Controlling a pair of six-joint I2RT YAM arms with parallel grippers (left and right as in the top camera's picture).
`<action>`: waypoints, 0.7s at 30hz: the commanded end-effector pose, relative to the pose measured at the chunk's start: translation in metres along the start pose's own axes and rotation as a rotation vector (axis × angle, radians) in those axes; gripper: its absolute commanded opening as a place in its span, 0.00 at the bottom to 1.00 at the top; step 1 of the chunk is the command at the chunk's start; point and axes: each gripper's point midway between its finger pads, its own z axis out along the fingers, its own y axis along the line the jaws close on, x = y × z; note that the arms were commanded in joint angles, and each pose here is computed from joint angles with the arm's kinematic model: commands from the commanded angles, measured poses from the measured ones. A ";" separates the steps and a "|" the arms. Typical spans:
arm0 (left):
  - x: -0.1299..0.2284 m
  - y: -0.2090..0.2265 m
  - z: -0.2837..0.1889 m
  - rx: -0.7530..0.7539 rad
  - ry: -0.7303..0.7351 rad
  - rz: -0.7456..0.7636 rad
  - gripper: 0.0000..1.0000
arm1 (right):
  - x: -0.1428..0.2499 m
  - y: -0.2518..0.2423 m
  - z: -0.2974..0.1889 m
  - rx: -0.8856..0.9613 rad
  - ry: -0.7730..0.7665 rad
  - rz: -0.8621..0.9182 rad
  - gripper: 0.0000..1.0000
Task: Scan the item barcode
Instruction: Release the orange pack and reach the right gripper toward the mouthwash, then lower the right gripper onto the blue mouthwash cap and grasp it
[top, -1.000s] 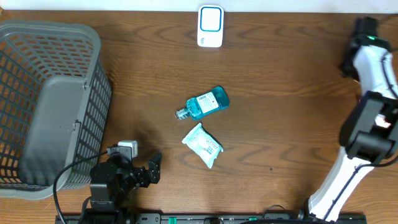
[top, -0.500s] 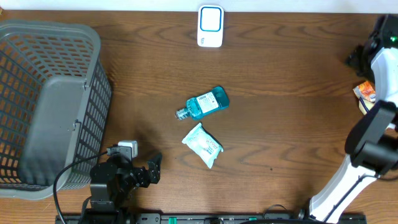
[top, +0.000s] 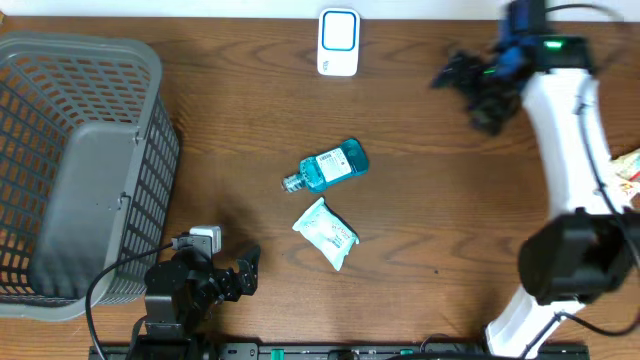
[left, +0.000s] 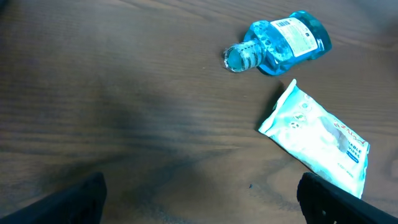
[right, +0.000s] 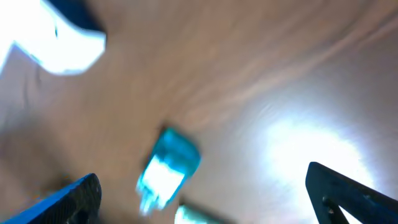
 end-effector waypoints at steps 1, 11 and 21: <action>0.006 0.003 0.002 -0.012 0.017 -0.013 0.98 | 0.057 0.037 0.029 -0.029 0.152 -0.063 0.99; 0.006 0.003 0.002 -0.012 0.017 -0.013 0.98 | 0.188 0.066 0.116 0.167 0.283 -0.511 0.99; 0.006 0.003 0.002 -0.012 0.017 -0.013 0.98 | 0.241 0.065 0.147 0.301 0.287 -0.009 0.94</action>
